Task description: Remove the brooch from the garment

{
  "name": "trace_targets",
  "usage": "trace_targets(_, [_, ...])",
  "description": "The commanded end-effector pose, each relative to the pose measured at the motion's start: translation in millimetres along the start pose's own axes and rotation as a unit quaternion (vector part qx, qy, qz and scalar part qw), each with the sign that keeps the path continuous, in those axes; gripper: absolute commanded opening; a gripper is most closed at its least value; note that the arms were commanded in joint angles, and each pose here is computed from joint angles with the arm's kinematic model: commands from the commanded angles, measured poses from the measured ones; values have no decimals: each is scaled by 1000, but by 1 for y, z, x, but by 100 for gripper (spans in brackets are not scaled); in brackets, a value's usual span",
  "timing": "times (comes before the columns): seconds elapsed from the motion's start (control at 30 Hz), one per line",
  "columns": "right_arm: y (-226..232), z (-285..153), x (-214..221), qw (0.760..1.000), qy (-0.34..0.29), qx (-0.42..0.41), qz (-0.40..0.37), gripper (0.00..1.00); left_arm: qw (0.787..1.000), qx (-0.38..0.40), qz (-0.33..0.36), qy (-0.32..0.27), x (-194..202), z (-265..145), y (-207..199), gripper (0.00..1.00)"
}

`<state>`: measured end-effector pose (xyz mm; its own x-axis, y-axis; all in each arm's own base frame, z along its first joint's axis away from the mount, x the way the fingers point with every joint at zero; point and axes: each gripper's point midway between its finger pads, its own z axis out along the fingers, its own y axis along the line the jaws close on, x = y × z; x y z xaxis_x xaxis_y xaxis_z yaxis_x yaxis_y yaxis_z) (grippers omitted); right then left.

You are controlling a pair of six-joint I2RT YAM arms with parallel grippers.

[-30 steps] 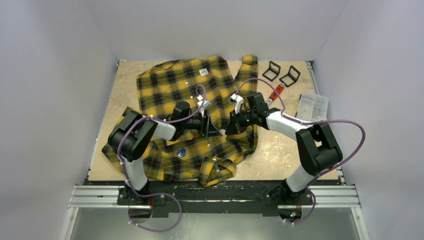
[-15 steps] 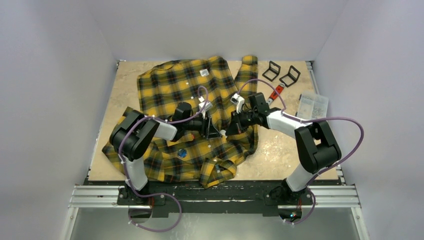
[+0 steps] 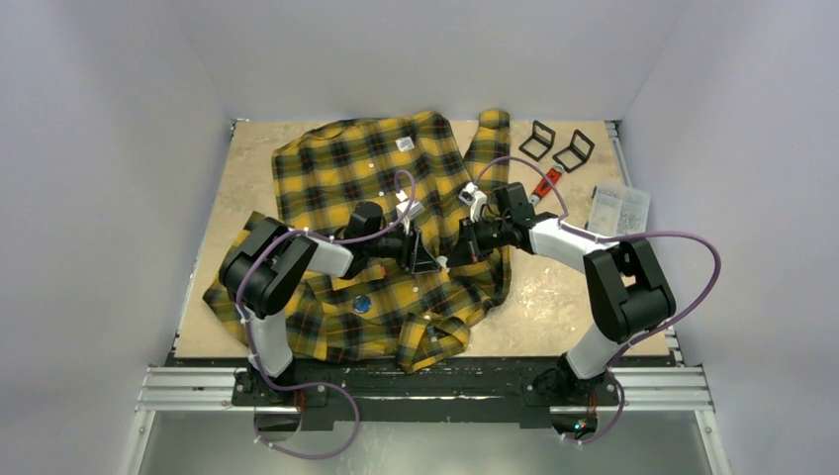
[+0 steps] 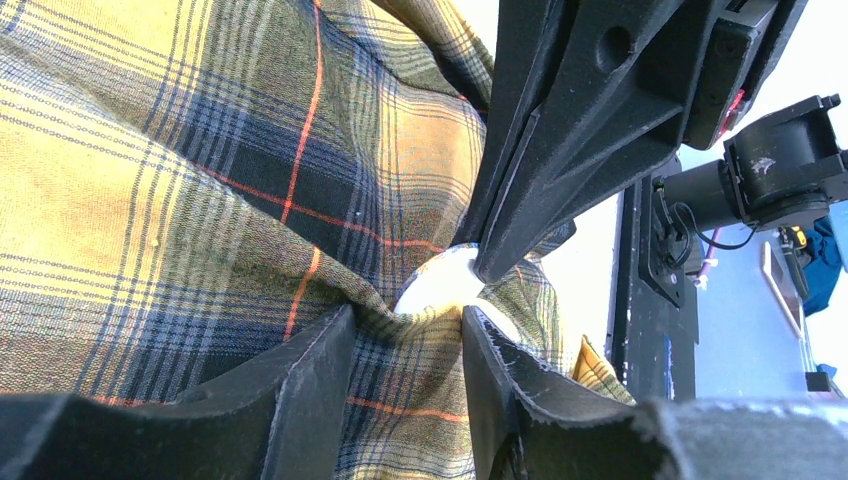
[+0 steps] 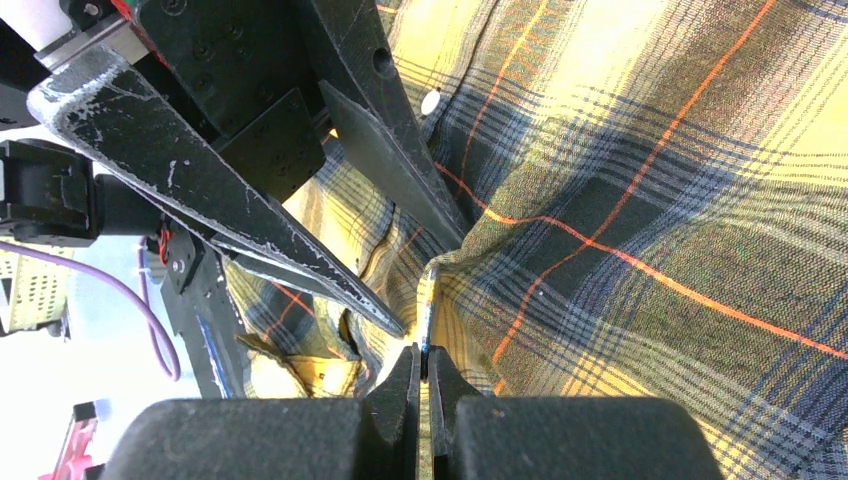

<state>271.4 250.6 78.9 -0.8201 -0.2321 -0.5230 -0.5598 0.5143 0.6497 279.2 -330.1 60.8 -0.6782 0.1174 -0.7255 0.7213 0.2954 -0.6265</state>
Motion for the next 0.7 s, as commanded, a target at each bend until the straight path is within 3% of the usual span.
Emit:
trace_targets(0.0, [13, 0, -8, 999, -8, -36, 0, 0, 999, 9, 41, -11, -12, 8, -3, 42])
trace_targets(0.33, [15, 1, -6, 999, -7, -43, 12, 0, 999, 1, 45, -8, -12, 12, -3, 41])
trace_targets(0.5, [17, 0, -6, 999, -7, -49, 14, 0, 999, -19, 36, -9, -12, 13, 4, 29])
trace_targets(0.67, [17, 0, -5, 999, -8, -48, 17, 0, 999, -24, 19, -16, -13, 14, 5, 25])
